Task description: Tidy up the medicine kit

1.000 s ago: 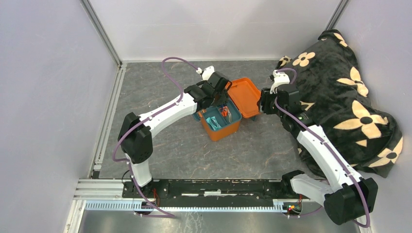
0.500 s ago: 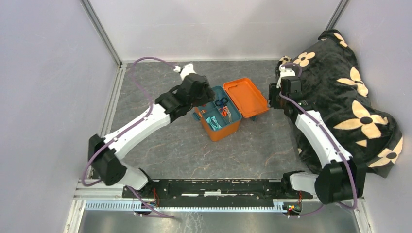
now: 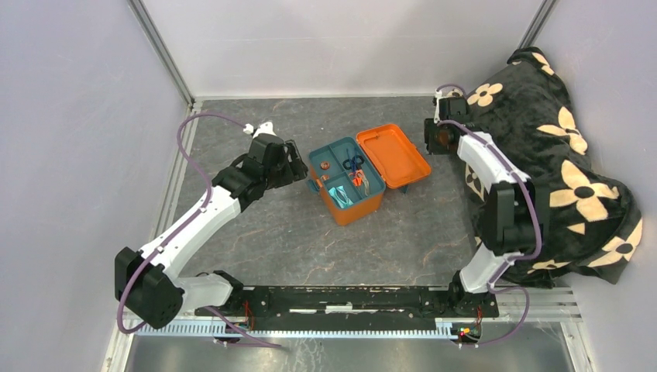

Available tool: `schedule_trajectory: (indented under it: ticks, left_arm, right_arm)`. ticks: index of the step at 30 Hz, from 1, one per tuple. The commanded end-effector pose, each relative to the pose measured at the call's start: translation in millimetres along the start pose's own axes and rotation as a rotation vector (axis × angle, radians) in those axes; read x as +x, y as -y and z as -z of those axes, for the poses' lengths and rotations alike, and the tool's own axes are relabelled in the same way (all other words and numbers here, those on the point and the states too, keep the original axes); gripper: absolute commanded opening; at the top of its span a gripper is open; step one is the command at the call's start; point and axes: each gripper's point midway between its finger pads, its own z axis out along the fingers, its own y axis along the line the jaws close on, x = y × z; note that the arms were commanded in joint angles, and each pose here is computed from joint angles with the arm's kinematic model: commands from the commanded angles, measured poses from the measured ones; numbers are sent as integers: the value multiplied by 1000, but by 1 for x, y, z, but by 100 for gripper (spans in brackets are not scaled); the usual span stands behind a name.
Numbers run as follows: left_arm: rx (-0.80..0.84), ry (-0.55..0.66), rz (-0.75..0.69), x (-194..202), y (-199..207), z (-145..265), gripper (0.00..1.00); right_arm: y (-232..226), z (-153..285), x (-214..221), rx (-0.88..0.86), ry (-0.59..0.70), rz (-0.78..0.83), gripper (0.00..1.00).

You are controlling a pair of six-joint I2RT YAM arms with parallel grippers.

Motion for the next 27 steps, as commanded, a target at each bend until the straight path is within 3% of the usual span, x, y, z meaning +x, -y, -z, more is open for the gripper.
schedule_trajectory:
  ticks: [1,5,13,27]
  left_arm:
    - [117,-31,-81,4,18,-3,79]
    - [137,-59,-82,13,19,-11,81]
    - [98,-118,-85,29,8,-31,80]
    - [3,-99,-47,21,-29,-40,78]
  right_arm:
    - [14,-18,-9,33,-59,77,53]
    - [10,-42,4,-37,-145,138,53]
    - [-32,-50,38,-294,-212,98,52]
    - [-96,-14,65,-658,-148,-104,51]
